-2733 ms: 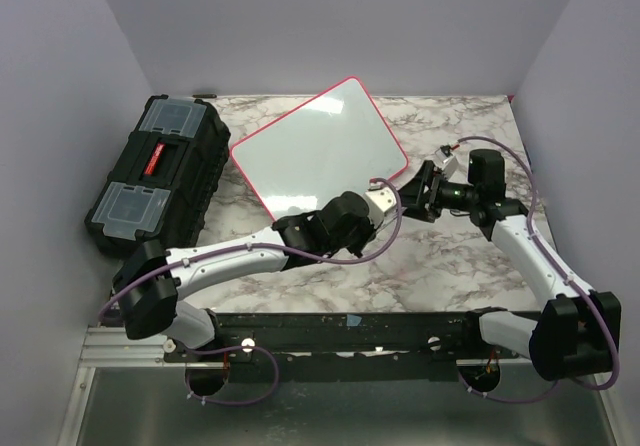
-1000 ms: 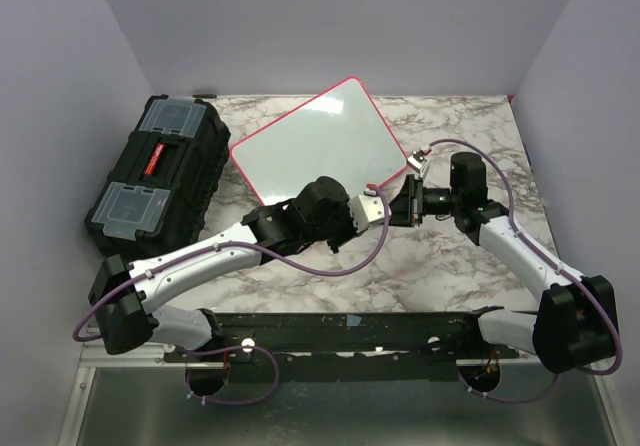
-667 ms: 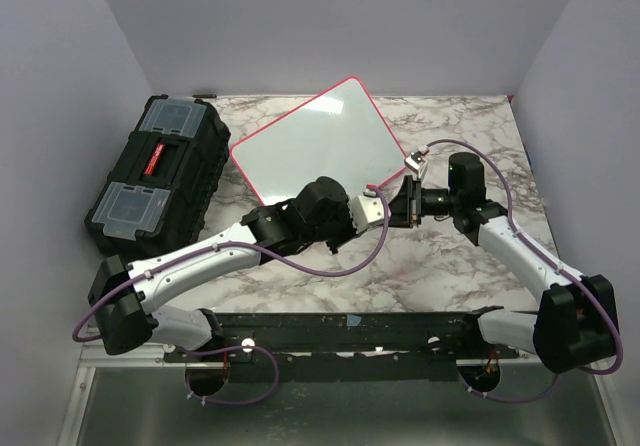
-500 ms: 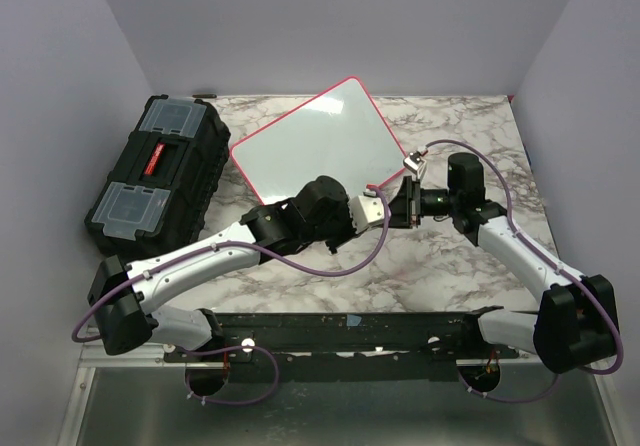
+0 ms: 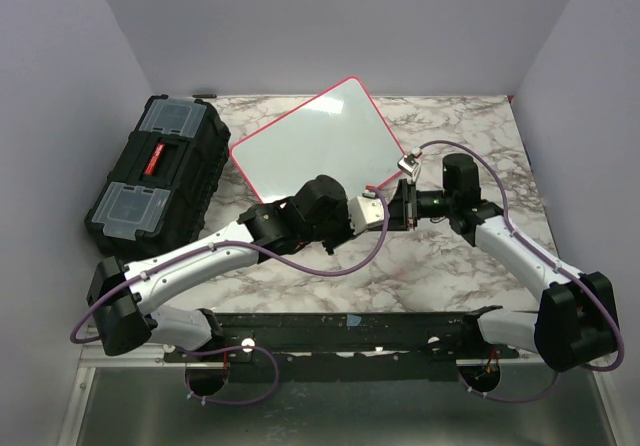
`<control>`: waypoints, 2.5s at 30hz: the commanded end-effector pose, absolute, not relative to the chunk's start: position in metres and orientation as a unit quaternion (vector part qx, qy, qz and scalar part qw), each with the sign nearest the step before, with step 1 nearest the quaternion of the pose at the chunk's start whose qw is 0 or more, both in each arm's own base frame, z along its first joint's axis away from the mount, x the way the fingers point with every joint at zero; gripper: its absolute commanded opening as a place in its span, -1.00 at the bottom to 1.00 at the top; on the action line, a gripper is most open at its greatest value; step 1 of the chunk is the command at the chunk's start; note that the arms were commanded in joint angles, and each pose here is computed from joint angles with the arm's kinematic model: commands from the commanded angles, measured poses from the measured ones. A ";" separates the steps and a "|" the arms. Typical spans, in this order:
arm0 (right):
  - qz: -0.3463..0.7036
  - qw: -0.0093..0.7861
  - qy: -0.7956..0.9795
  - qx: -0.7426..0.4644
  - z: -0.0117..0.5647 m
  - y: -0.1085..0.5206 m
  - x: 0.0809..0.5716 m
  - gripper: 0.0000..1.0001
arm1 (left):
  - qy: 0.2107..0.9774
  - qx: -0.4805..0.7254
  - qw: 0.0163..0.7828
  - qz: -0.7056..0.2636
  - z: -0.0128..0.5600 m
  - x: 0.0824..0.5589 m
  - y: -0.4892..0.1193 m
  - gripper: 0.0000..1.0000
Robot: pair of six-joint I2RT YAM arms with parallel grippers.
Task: Write a sentence on the whiteboard
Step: Open the whiteboard marker at the center of the board.
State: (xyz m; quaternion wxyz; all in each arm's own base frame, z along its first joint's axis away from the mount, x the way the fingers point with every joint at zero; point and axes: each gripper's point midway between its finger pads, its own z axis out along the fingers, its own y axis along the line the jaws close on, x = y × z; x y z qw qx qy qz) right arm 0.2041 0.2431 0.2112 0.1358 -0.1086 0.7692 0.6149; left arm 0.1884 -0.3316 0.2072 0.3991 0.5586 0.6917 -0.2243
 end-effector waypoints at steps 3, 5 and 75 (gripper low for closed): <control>0.624 0.131 0.758 -0.138 0.222 0.249 0.199 -0.57 | 0.668 0.561 0.424 -0.243 0.234 0.188 -0.339 -1.00; 0.623 0.131 0.758 -0.138 0.222 0.249 0.198 -0.69 | 0.668 0.561 0.425 -0.242 0.234 0.188 -0.338 -1.00; 0.670 0.210 0.671 -0.239 0.301 0.254 0.189 -0.99 | 0.642 0.444 0.373 -0.502 0.303 0.186 -0.322 -0.89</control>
